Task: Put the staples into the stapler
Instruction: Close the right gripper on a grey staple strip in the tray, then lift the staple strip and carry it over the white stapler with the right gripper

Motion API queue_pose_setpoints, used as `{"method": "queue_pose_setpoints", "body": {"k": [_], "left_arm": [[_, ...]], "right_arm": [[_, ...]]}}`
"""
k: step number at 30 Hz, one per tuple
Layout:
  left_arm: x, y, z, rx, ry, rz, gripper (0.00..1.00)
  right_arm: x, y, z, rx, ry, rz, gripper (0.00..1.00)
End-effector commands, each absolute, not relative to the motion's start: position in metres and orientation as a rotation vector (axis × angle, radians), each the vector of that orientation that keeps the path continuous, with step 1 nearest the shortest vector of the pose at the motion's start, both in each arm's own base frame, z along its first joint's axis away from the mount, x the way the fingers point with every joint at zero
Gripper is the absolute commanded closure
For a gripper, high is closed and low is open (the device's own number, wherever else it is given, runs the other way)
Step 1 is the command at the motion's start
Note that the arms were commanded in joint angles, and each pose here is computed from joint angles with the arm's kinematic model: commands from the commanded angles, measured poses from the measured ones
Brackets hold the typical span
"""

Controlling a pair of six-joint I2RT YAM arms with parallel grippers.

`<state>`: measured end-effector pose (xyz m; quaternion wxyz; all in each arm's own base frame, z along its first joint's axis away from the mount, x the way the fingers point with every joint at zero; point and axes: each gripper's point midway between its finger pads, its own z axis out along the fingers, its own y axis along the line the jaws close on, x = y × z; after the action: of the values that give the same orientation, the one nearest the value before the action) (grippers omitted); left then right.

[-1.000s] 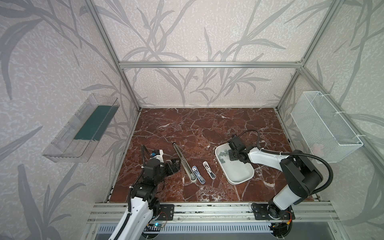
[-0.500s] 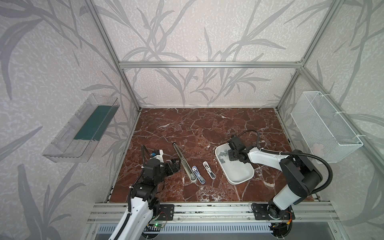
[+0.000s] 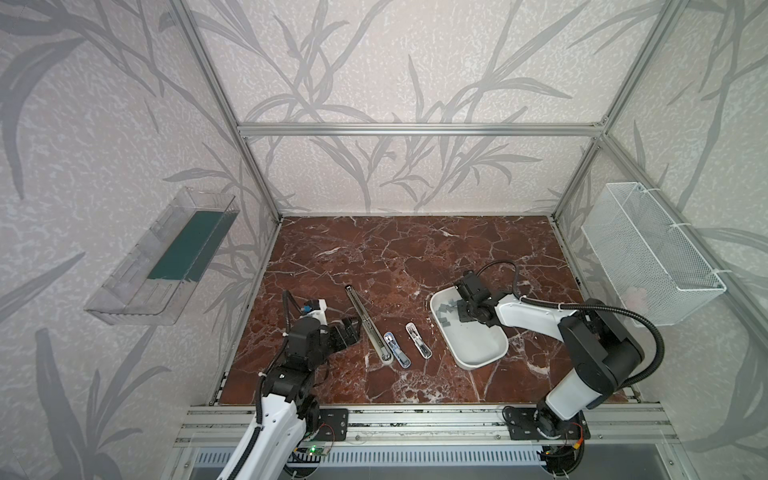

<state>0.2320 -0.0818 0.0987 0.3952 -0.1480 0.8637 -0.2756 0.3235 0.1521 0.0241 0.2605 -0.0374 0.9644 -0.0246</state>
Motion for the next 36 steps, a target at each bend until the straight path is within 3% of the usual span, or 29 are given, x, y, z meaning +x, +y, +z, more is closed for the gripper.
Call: {"method": "queue_pose_setpoints", "body": {"k": [1, 10, 29, 36], "left_arm": [[0.235, -0.082, 0.111, -0.357, 2.163, -0.698, 0.01], [0.235, -0.082, 0.111, -0.358, 2.163, -0.697, 0.01], [0.235, -0.083, 0.112, -0.354, 2.161, -0.704, 0.01], [0.233, -0.087, 0.108, -0.357, 2.173, -0.736, 0.01]], "right_arm": [[0.324, 0.147, 0.026, -0.085, 2.615, -0.099, 0.7], [0.327, 0.151, 0.02, -0.088, 2.63, -0.1, 0.71], [0.327, 0.153, 0.017, -0.09, 2.644, -0.091, 0.88], [0.324, 0.158, 0.053, -0.09, 2.532, -0.018, 0.93]]}}
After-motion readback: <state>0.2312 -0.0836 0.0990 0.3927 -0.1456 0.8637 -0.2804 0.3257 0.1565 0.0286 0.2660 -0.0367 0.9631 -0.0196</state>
